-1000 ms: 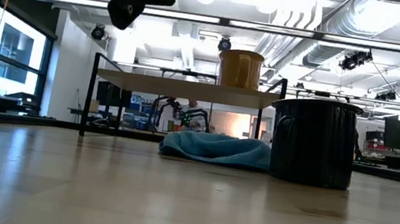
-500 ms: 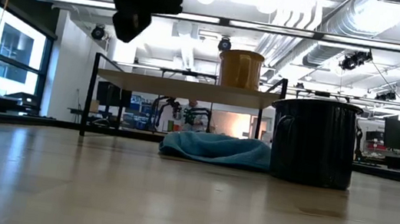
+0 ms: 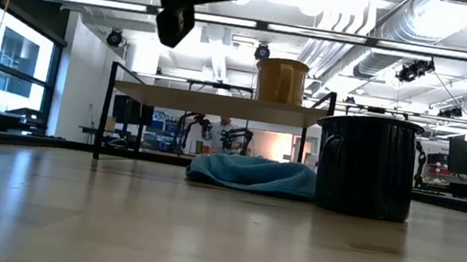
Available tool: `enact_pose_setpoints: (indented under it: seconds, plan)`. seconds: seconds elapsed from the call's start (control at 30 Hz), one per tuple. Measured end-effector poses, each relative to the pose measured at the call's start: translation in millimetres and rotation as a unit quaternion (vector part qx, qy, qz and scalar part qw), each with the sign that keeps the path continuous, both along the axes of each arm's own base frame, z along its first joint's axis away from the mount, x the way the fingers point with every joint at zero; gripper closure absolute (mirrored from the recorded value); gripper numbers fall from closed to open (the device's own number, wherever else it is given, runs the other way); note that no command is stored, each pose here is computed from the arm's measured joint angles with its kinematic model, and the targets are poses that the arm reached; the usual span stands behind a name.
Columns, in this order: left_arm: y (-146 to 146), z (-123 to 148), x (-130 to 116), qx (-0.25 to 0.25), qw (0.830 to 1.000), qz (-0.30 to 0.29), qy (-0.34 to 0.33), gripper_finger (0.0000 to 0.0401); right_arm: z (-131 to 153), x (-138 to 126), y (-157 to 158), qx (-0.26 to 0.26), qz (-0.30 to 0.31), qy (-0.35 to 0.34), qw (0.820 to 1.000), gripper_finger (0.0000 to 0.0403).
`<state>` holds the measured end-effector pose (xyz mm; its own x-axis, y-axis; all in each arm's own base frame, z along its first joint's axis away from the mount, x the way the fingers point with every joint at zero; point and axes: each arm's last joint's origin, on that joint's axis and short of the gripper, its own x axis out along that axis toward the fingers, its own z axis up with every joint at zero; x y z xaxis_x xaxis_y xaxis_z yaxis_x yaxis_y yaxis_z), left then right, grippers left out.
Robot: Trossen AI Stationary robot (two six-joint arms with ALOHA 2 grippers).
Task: Stack small to large cups/mugs on shelf
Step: Put the dark blue mug on the shelf
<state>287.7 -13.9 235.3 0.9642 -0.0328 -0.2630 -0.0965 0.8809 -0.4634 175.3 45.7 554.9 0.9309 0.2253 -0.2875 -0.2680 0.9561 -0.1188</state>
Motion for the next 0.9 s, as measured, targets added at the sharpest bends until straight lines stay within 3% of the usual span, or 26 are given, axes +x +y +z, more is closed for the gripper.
enact_pose_setpoints:
  seconds: [0.17,0.3,0.57,0.9]
  plan:
    - [-1.0,6.5,10.8,-0.001,1.0,-0.003,-0.003,0.0364,-30.4,-0.9,2.6,0.0,0.005,-0.022,1.0,0.0346]
    - [-2.1,10.8,26.5,-0.001,1.0,-0.01,0.004,0.0364,-56.1,-14.2,-0.8,0.035,0.001,-0.075,0.997,0.0346]
    - [9.7,18.9,68.0,0.008,0.996,0.014,0.087,0.0364,-103.0,-45.4,-10.5,0.102,-0.017,-0.169,0.98,0.0346]
    - [22.5,32.3,110.3,0.043,0.982,0.01,0.185,0.0364,-155.7,-64.4,-15.9,0.13,-0.013,-0.236,0.963,0.0346]
